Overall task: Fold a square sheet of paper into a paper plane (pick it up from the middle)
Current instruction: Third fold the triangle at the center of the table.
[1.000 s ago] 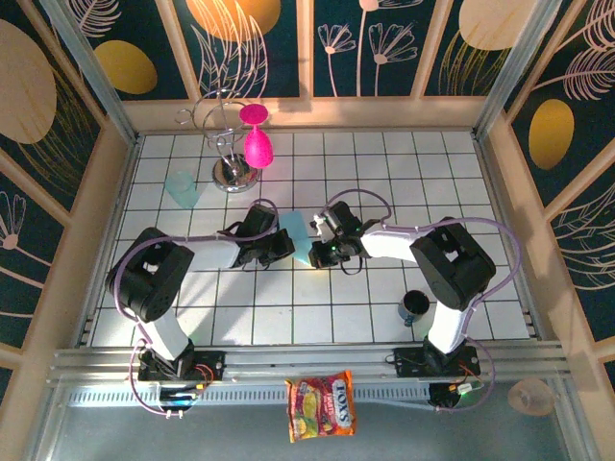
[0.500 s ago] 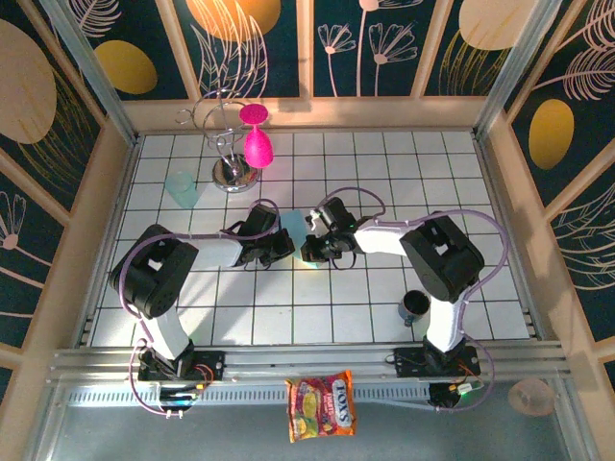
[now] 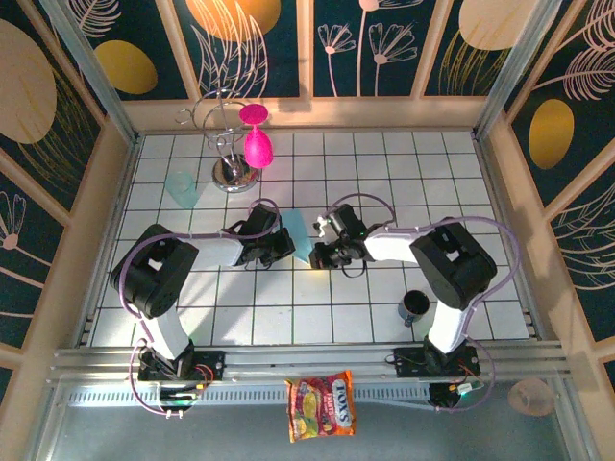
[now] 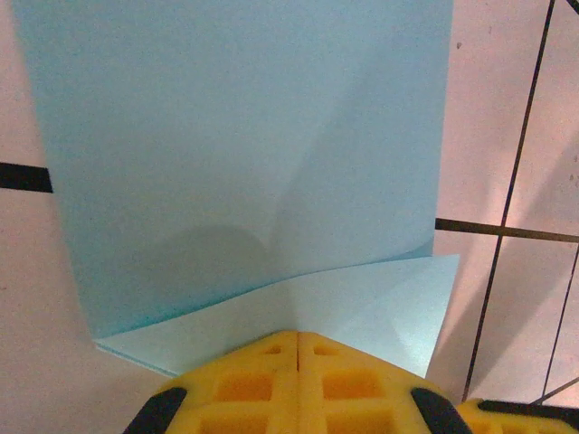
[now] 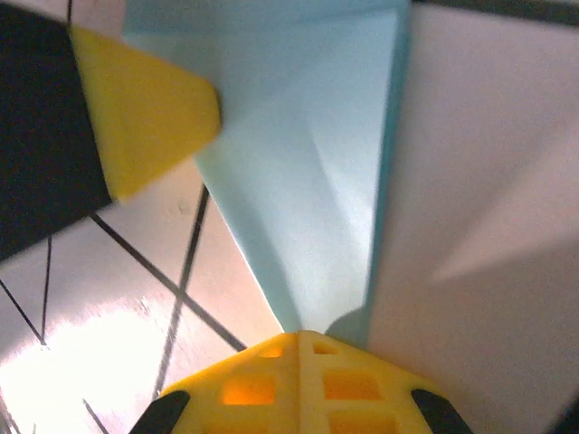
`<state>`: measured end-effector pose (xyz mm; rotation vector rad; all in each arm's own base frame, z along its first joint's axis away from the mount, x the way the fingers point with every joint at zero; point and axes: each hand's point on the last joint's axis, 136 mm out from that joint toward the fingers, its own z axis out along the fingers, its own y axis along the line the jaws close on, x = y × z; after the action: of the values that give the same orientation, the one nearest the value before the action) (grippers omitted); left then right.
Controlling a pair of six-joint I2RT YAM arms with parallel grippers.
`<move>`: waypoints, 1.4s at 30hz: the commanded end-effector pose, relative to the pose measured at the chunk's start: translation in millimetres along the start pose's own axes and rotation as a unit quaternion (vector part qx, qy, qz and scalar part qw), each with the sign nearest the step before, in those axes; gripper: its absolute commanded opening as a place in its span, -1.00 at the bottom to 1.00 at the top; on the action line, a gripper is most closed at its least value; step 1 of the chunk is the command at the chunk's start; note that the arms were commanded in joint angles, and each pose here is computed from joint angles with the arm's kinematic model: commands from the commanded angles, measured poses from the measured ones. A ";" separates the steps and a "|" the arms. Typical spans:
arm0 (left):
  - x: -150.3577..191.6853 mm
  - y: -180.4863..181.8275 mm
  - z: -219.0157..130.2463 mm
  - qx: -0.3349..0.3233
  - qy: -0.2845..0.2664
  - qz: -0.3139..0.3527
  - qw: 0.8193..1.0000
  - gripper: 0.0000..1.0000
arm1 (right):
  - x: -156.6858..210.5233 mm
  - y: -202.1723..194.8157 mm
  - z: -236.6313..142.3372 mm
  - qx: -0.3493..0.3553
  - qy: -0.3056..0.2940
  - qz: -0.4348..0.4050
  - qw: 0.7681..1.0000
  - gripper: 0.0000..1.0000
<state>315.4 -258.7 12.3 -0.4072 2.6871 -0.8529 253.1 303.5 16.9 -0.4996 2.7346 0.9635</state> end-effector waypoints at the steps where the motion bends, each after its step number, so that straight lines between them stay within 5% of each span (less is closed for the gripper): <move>1: 11.1 39.0 6.0 -0.071 0.010 -0.020 0.997 -1.00 | 52.3 -29.2 -8.7 0.040 0.069 0.031 0.996 -1.00; 8: 0.6 0.1 -0.8 0.002 0.004 -0.003 1.000 -0.99 | 11.3 -10.7 -30.0 0.026 -0.017 0.035 0.999 -0.96; 16: -33.7 -57.2 -51.3 0.088 -0.068 0.004 0.994 -0.43 | -49.9 45.4 -55.6 -0.059 -0.144 0.032 0.987 -0.77; 27: -31.5 -13.7 -65.0 0.119 -0.076 -0.084 0.986 -0.03 | -71.9 38.8 -23.2 -0.048 -0.137 0.069 0.987 -0.72; 31: -27.1 -5.7 -57.2 0.105 -0.065 -0.085 0.989 0.06 | -74.5 27.0 -10.3 -0.029 -0.125 0.080 0.989 -0.54; 42: -26.5 -1.6 -37.0 0.089 -0.042 -0.091 0.991 0.01 | -63.9 4.3 11.2 -0.038 -0.075 0.100 0.991 -0.50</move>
<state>317.9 -222.9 38.1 -0.6462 2.5193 -1.0394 311.3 324.3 30.6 -0.1314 2.6422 1.0820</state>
